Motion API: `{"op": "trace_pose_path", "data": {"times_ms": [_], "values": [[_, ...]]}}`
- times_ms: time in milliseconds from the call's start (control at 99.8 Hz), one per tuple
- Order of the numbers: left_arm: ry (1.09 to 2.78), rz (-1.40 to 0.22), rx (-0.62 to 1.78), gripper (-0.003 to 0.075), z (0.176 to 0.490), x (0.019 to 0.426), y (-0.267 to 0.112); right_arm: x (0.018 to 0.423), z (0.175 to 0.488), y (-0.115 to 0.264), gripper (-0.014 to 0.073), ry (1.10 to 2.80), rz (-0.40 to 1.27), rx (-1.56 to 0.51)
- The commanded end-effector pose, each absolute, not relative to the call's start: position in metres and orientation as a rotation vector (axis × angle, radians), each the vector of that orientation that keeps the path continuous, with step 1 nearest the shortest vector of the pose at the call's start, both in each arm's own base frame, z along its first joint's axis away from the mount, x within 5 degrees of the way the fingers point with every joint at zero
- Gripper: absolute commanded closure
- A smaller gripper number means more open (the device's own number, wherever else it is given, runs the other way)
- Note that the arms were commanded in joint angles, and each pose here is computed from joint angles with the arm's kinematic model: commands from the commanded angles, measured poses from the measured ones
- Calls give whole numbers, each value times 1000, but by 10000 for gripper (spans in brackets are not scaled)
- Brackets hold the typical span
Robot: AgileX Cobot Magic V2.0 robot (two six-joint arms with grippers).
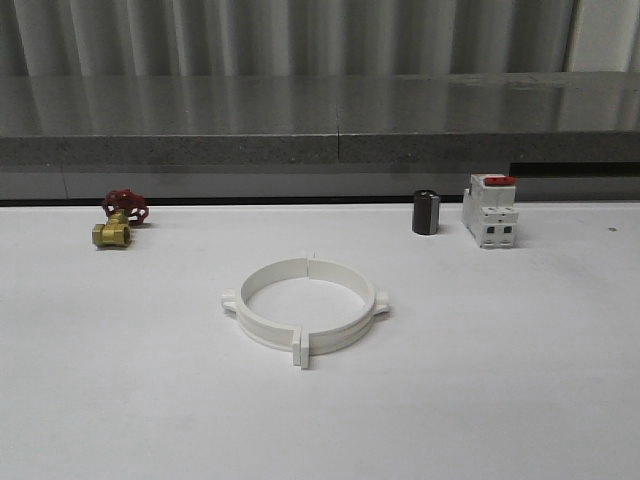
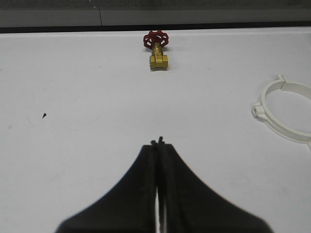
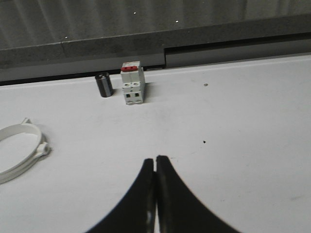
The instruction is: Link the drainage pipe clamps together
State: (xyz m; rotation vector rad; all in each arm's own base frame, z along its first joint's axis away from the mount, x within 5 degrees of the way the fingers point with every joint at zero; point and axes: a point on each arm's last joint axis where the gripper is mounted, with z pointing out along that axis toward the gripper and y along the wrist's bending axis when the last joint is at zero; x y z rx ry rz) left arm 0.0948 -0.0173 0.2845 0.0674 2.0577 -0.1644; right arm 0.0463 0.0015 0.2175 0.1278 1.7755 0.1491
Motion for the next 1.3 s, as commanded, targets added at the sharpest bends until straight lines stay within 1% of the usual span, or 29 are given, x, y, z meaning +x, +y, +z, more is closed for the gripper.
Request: {"op": "trace_pose_path", "data": {"times_ms": [0,210,310,1132,1292], "values": [[1964,-189,66,740,299,97,-19,46,228,0,713,1611,120,122],[1964,-189,66,740,299,97,-19,53,213,1,713,1529,122,98],[1964,-189,66,740,299,97,-19,55,205,1,713,1525,122,98],[1964,-189,66,740,299,97,-19,54,206,1,713,1517,123,97],[1931,-182,77,740,301,98,-19,54,206,1,713,1518,123,97]]}}
